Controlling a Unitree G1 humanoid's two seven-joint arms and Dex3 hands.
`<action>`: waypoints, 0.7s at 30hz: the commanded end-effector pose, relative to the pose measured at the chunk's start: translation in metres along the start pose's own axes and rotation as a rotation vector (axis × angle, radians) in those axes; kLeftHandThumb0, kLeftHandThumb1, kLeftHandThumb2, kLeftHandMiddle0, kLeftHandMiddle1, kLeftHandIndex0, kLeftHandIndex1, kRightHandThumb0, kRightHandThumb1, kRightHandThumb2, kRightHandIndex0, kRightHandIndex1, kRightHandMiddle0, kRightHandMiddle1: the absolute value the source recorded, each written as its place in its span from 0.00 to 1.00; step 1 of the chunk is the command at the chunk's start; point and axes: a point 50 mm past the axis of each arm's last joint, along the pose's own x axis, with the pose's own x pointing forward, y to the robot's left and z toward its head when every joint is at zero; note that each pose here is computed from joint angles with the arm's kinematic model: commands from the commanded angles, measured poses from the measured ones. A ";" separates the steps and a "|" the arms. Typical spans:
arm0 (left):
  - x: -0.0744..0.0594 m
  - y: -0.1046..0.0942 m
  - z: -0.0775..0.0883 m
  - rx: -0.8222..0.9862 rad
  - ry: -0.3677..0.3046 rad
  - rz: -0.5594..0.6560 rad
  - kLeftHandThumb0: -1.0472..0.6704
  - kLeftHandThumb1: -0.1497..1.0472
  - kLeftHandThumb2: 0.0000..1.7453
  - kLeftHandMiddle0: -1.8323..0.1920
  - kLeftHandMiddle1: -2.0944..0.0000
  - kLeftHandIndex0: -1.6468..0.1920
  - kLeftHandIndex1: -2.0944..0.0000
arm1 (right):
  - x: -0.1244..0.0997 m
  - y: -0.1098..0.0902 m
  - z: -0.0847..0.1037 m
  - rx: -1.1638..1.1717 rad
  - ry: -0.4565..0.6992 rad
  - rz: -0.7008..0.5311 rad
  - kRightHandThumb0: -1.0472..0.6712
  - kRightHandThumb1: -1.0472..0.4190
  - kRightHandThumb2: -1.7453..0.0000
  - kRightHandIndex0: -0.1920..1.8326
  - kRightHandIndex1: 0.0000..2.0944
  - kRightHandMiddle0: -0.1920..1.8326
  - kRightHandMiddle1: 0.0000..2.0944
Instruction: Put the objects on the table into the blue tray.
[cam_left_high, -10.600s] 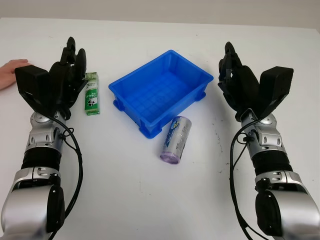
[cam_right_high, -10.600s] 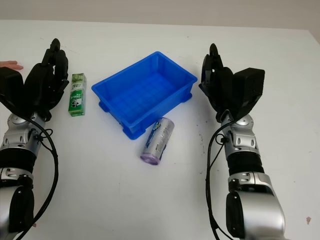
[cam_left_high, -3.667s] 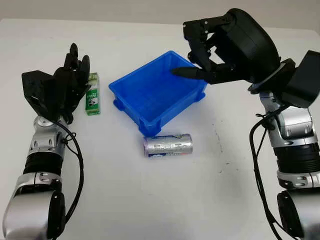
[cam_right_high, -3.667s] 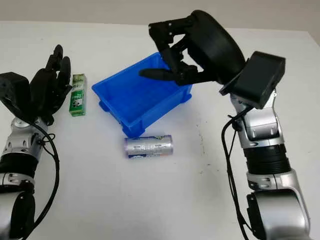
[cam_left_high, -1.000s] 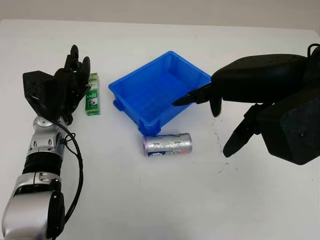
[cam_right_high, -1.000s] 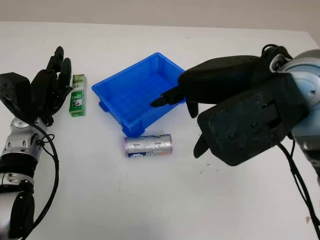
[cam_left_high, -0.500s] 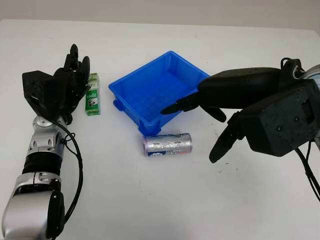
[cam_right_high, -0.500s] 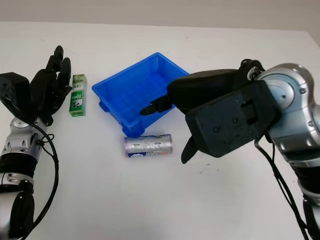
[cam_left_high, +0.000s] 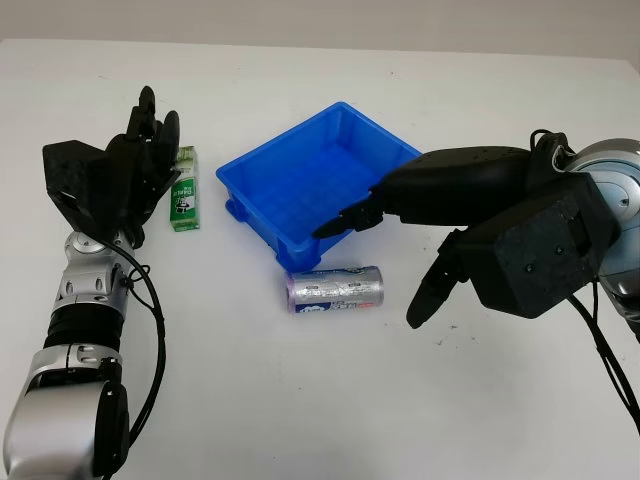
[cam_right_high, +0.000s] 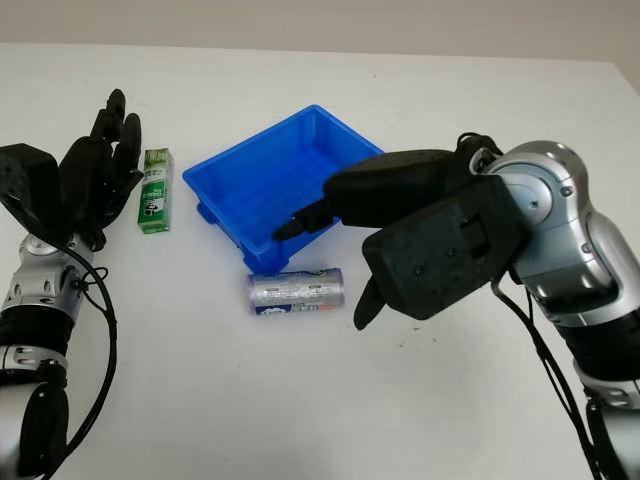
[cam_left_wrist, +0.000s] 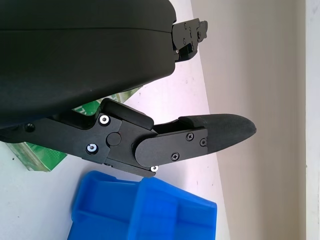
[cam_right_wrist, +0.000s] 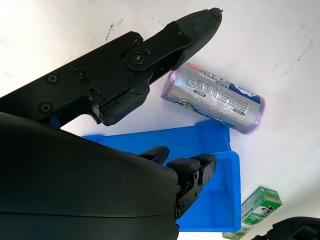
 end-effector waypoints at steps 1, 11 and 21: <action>0.002 0.004 0.009 0.007 -0.033 0.008 0.16 1.00 0.34 1.00 1.00 1.00 1.00 | 0.000 0.001 0.000 0.016 -0.024 -0.013 0.12 0.20 0.97 0.19 0.16 0.27 0.07; 0.003 0.003 0.009 0.009 -0.031 0.005 0.17 1.00 0.34 1.00 1.00 1.00 1.00 | -0.002 0.002 -0.001 0.050 -0.032 -0.033 0.13 0.20 0.97 0.21 0.16 0.27 0.09; 0.002 0.004 0.009 0.010 -0.032 0.009 0.16 1.00 0.34 1.00 1.00 1.00 1.00 | -0.008 -0.002 -0.002 0.059 -0.004 -0.036 0.16 0.20 0.97 0.21 0.15 0.25 0.11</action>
